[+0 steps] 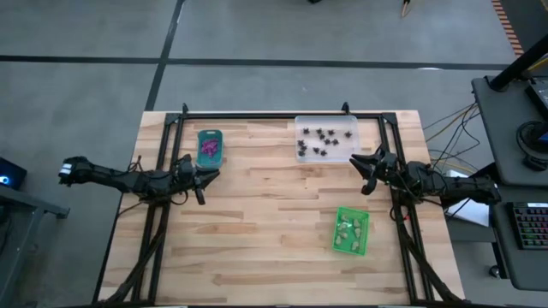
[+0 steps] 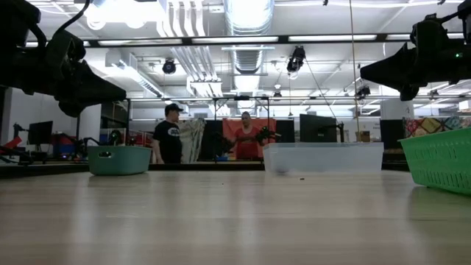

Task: Sort Halloween decoration
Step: Return to Home Position

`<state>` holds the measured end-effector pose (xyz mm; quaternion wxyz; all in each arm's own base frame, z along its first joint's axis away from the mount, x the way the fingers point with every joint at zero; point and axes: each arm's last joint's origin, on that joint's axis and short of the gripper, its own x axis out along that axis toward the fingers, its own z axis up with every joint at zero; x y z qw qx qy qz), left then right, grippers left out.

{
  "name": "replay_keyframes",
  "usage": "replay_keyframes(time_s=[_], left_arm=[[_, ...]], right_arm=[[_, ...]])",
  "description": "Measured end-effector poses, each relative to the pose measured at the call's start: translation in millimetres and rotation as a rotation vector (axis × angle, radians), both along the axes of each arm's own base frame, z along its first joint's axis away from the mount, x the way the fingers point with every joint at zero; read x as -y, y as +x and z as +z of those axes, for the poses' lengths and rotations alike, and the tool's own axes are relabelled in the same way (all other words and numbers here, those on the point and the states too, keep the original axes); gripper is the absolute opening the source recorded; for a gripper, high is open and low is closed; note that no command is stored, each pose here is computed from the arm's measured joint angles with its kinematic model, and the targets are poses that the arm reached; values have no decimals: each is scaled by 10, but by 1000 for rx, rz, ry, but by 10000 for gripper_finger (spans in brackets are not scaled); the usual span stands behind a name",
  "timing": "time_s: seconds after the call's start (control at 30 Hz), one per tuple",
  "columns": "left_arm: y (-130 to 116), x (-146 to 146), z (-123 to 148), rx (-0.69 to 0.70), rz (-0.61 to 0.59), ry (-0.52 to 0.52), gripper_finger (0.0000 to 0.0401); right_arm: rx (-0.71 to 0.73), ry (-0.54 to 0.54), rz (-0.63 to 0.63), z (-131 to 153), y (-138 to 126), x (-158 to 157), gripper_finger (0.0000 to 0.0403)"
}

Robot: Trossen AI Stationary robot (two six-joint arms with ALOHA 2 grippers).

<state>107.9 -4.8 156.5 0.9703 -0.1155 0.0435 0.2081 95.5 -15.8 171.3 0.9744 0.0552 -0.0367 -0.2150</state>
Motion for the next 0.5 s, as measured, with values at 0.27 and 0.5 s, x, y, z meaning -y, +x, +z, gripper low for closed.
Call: replay_keyframes(time_s=[0.27, 0.5], left_arm=[[0, 0, 0, 0, 0, 0, 37], [0, 0, 0, 0, 0, 0, 37]], right_arm=[[0, 0, 0, 0, 0, 0, 70], [0, 0, 0, 0, 0, 0, 81]])
